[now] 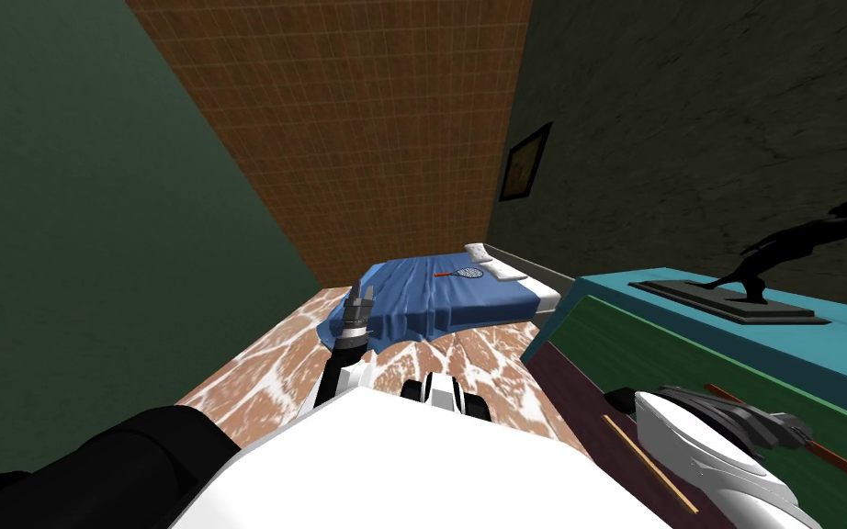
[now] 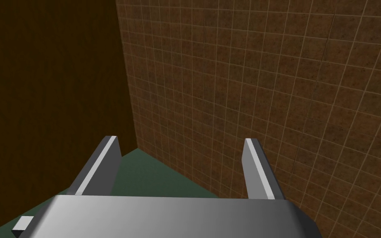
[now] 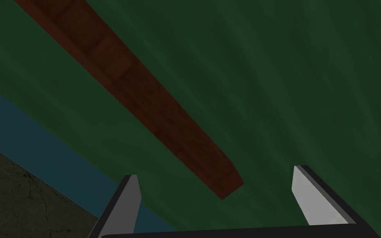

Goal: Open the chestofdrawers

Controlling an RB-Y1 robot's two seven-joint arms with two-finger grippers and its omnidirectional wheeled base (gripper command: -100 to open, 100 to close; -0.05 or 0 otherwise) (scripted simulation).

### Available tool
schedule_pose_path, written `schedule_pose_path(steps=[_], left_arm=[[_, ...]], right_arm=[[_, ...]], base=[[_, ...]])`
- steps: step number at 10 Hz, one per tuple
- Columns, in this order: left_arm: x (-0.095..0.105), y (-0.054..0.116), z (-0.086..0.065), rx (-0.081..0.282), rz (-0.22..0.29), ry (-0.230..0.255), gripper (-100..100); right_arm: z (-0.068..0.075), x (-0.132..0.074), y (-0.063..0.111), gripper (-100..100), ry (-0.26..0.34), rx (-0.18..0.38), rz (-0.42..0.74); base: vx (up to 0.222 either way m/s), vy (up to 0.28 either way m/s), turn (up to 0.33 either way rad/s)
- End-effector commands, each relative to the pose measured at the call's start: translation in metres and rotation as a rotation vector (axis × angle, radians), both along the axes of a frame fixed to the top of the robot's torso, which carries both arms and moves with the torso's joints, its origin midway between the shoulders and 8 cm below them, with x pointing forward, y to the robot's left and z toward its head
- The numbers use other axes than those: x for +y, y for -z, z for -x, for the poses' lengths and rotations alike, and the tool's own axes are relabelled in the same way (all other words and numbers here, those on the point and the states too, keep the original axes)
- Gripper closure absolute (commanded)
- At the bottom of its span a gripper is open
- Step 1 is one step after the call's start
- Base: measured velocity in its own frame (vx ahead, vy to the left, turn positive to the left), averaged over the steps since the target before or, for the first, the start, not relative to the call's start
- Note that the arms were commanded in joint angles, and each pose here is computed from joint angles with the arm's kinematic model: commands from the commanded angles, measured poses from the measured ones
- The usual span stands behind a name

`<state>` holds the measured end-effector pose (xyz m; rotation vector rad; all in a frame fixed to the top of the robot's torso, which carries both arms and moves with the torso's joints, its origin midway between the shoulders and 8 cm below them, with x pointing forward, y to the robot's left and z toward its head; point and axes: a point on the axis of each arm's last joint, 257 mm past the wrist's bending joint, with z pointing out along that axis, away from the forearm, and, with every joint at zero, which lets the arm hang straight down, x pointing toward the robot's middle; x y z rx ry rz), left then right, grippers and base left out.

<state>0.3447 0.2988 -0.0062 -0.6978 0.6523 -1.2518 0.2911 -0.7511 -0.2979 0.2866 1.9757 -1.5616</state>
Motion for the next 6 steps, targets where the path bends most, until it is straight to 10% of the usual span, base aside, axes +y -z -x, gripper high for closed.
schedule_pose_path(steps=[1, 2, 6], left_arm=[[0.0001, 0.0, 0.0, 0.0, 0.0, 0.0, 0], [0.0, 0.0, 0.0, 0.0, 0.0, 0.0, 0], [-0.0001, -0.0001, 0.0, 0.0, 0.0, 0.0, 0]], right_arm=[[0.001, -0.0006, 0.0002, -100, 0.001, 0.001, -0.001], [0.001, -0.0009, -0.0001, 100, 0.001, 0.0, -0.001], [-0.0042, -0.0013, -0.005, 100, -0.003, -0.002, 0.001]], base=[[0.025, -0.068, 0.006], [0.003, -0.011, 0.001], [-0.044, 0.141, -0.016]])
